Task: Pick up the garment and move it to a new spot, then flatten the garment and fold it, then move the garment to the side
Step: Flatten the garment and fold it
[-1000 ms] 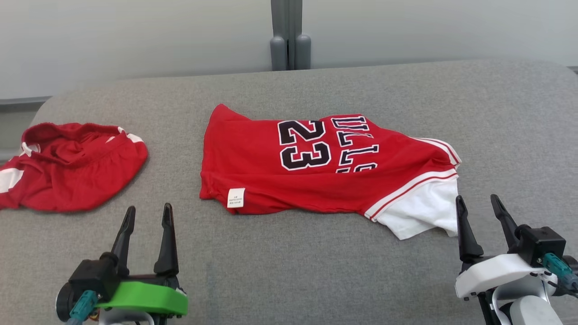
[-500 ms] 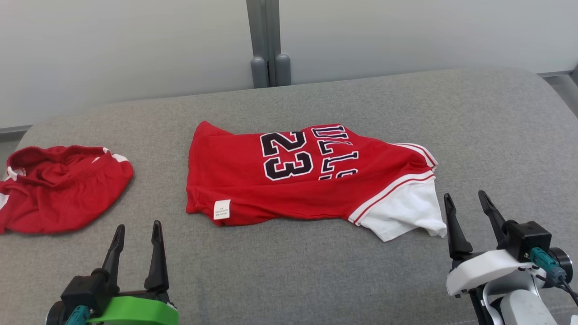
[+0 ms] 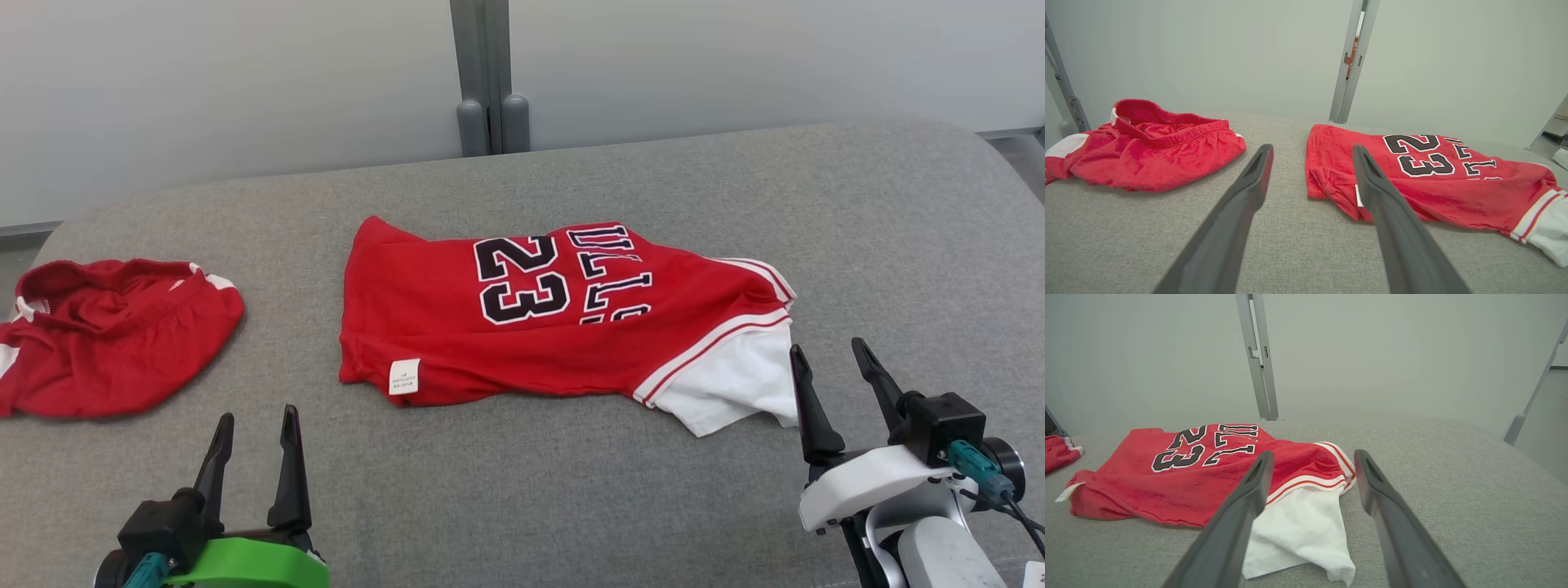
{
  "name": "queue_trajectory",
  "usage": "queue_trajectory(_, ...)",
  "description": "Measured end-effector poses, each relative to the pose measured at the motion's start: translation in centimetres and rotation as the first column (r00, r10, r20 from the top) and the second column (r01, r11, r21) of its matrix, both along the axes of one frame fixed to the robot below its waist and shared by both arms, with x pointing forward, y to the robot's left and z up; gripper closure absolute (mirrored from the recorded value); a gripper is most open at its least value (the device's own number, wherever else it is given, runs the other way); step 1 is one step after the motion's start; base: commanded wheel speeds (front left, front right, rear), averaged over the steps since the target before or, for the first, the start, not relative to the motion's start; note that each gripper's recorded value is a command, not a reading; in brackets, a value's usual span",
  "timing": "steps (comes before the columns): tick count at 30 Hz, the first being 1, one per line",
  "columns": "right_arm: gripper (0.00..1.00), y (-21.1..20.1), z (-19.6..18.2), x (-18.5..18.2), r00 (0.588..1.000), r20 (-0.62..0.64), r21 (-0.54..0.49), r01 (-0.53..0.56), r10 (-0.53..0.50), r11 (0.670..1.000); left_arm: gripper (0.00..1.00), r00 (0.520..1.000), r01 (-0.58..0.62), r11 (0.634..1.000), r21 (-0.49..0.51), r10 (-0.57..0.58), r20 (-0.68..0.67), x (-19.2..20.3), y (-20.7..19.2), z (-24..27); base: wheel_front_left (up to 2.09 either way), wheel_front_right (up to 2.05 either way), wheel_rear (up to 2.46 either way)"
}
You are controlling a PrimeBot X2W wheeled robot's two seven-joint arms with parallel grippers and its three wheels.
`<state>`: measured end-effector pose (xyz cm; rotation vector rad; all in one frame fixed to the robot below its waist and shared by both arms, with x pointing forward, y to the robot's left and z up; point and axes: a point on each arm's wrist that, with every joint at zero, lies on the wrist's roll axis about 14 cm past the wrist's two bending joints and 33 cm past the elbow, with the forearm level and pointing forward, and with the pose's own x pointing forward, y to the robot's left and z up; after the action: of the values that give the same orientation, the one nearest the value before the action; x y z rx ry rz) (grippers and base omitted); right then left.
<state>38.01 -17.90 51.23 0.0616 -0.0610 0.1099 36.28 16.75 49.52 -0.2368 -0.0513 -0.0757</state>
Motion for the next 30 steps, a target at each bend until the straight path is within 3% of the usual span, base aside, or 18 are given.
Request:
queue_trajectory(4,0.0,0.0,-0.9,0.1,0.999,-0.045,-0.003,-0.005,0.005,1.0,0.0,0.999,0.008,1.0,-0.005,-0.008,-0.037,-0.1,-0.3,-1.1,0.0,0.0,0.0)
queue_trajectory(11,0.0,-1.7,-3.2,1.5,0.974,-0.228,-0.001,0.007,-0.007,1.0,0.0,0.984,0.11,0.994,0.001,-0.109,-0.145,2.4,-3.6,-4.0,0.0,0.0,0.0)
queue_trajectory(21,0.0,-2.9,-7.0,3.5,0.9,-0.436,0.026,0.026,-0.012,0.999,0.0,0.927,0.137,0.99,0.014,-0.123,-0.354,7.5,-5.4,-8.2,0.0,0.0,0.0)
queue_trajectory(30,0.0,-2.4,-11.0,3.2,0.83,-0.558,0.031,0.009,0.01,0.999,0.0,0.907,0.109,0.994,-0.012,-0.105,-0.407,9.0,-6.2,-10.6,0.0,0.0,0.0)
